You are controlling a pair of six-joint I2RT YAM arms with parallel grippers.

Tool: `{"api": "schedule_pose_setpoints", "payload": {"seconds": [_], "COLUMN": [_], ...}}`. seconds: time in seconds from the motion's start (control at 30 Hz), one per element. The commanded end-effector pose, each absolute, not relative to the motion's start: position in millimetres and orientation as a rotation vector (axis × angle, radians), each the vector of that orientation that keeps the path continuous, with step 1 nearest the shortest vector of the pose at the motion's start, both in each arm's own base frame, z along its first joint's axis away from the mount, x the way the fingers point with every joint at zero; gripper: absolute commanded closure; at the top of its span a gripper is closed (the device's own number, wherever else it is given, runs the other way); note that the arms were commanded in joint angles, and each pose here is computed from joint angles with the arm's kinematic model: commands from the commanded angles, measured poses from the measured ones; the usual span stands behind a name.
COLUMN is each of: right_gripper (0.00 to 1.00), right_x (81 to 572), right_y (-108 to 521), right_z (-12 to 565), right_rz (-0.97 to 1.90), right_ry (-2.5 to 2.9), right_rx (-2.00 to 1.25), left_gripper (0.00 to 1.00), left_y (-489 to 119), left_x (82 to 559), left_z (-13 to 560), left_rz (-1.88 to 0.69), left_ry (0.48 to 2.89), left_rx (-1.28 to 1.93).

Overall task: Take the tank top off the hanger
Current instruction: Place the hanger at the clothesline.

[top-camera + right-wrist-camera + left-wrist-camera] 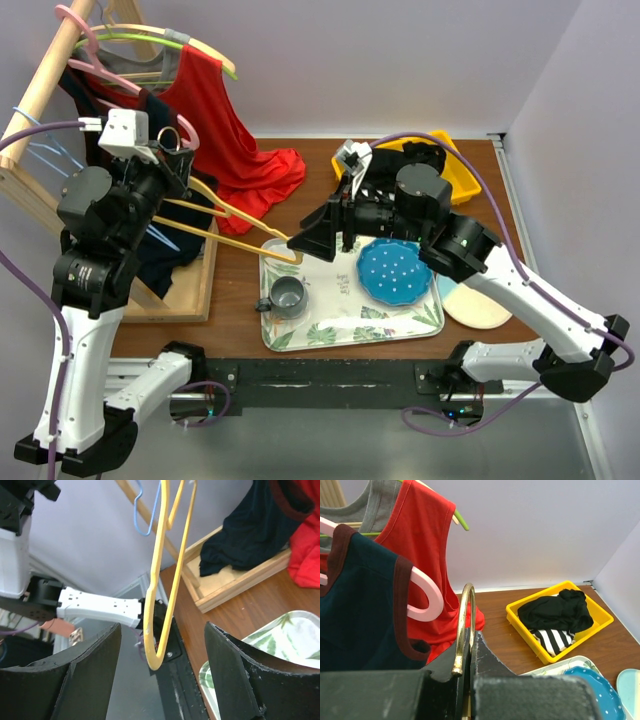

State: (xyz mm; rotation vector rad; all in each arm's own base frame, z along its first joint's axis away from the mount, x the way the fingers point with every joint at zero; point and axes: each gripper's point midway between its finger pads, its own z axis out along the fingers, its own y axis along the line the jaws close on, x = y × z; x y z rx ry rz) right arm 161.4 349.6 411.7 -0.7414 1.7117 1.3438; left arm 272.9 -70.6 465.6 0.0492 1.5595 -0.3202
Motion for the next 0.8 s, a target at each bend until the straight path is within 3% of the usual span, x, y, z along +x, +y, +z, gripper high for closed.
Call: {"api": "schedule_pose_setpoints", "payload": {"seconds": [0.0,0.2,0.3,0.43,0.67,0.73,0.77], "right_gripper": [0.29,0.32,0.40,0.58,0.73,0.97,1.00], "right_x": [162,175,172,169,159,161,161], "right_y": [349,353,359,365,379,383,383], "right_z": [432,415,405,394,392,397,400], "right_rz": [1.285,1.158,1.162,1.180,1.256,1.253,1.237], "right_ry": [1.645,1.698,1.703,1.725,1.671,1.643,1.617], "right_rx": [-0.739,-0.743,-0.779,-0.805,-0.860,-0.859,-0.870], "left_gripper": [1.00,1.00,1.00,1.00,1.00,1.00,1.00], "left_y": [-69,-64,-65,-65,-64,-62,-62], "left_x": [272,270,270,270,270,270,270], "left_z": [482,483,487,489,490,492,494], "left_rz": [-0.320,-0.305,-0.310,-0.310,-0.310,-0.306,-0.304], "left_ry": [1.511,1.499,1.496,1.493,1.486,1.479,1.474], "left_rx": [0.040,0.013,0.015,0.011,0.003,-0.002,-0.002]}}
